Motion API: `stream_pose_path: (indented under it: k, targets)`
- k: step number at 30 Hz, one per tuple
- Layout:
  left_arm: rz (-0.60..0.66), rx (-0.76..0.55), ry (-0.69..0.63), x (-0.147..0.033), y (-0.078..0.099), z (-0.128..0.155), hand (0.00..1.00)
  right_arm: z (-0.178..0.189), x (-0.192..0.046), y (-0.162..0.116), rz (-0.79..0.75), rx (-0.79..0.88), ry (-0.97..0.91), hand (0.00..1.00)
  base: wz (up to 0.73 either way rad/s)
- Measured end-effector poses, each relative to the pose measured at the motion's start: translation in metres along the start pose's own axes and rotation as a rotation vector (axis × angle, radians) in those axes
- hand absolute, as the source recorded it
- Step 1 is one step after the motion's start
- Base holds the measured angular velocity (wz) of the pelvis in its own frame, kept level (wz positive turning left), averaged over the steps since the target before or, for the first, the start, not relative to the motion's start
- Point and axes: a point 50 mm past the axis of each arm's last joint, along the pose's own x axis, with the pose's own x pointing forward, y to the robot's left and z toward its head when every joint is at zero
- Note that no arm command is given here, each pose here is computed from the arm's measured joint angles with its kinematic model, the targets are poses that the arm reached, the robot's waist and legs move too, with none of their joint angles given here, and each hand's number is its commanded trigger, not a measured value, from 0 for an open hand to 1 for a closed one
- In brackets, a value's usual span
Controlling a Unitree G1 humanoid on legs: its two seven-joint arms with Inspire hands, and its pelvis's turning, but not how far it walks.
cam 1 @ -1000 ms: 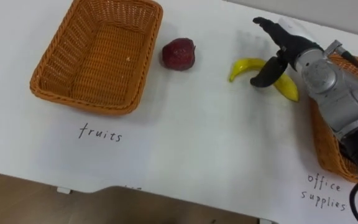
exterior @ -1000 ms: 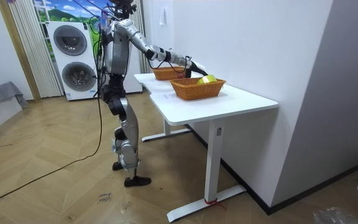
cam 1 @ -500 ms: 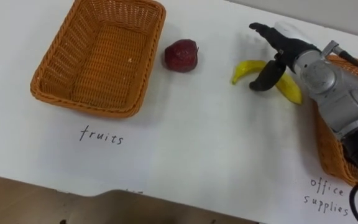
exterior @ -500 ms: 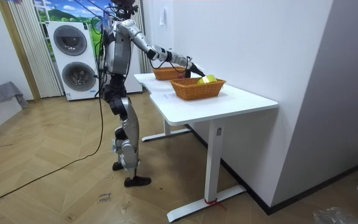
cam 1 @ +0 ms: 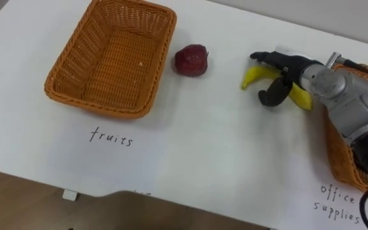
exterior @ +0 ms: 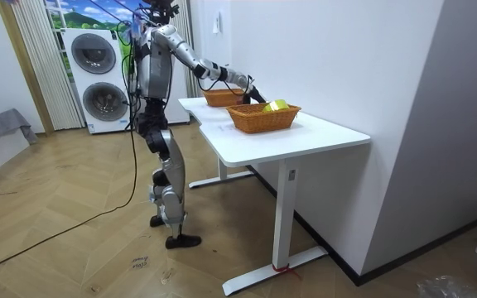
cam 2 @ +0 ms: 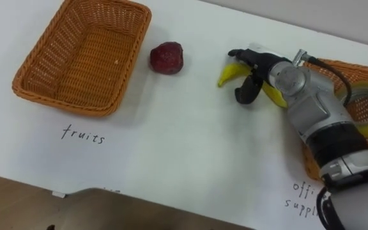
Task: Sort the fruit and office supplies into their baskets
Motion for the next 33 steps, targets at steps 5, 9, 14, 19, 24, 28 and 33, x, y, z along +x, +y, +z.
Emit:
stream_pose_path:
  k: [5, 9, 14, 19, 24, 28, 33]
  targets:
    - [0.001, -0.001, -0.006, 0.0004, 0.0003, 0.0025, 0.0, -0.0001, 0.0, 0.0004, 0.008, 0.0, 0.0, 0.71, 0.0]
    - [0.001, -0.001, -0.01, 0.0007, 0.0004, 0.0045, 0.0, -0.0002, 0.0, 0.0002, 0.006, -0.002, 0.001, 1.0, 0.0]
    - [0.001, 0.0, -0.011, 0.0007, 0.0005, 0.0046, 0.0, -0.0015, -0.0019, -0.0084, -0.047, -0.014, 0.008, 1.0, 0.02]
    - [0.002, -0.001, -0.015, 0.0008, 0.0007, 0.0051, 0.0, -0.0027, -0.0017, -0.0062, -0.027, -0.018, 0.014, 1.0, 0.03]
    - [0.002, -0.001, -0.016, 0.0008, 0.0009, 0.0051, 0.0, -0.0027, -0.0015, -0.0042, -0.006, -0.016, 0.013, 1.0, 0.0]
    - [0.003, -0.001, -0.019, 0.0009, 0.001, 0.0063, 0.0, -0.0026, -0.0015, -0.0038, 0.006, -0.007, 0.009, 1.0, 0.0]
    - [0.004, -0.001, -0.02, 0.0008, 0.0008, 0.0062, 0.0, -0.0026, -0.0015, -0.0028, 0.024, -0.004, 0.008, 1.0, 0.0]
